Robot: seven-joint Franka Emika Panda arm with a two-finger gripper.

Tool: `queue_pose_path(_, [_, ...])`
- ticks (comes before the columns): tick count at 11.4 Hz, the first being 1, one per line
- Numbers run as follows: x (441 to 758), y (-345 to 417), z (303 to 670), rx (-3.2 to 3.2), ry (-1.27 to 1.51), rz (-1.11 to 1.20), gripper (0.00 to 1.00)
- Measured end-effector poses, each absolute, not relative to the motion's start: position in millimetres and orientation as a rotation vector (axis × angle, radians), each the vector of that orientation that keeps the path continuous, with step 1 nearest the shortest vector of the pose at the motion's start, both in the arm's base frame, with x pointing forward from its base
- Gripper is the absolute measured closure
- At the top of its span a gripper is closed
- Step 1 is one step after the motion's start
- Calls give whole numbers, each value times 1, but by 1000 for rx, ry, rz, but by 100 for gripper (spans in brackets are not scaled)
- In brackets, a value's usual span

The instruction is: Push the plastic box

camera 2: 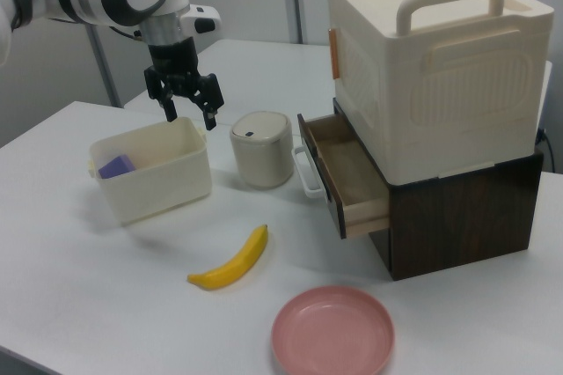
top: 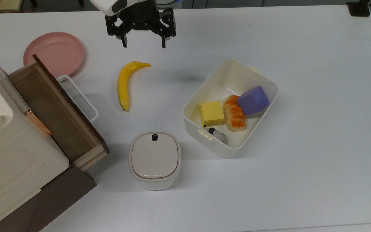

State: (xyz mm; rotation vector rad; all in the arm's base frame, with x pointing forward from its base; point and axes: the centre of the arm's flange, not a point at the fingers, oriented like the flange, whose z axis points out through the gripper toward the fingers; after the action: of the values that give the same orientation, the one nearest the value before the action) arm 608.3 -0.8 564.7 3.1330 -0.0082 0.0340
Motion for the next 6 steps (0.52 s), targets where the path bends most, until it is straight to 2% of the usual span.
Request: queue_pose_path(6, [608,-1,564,3134,10,32,0])
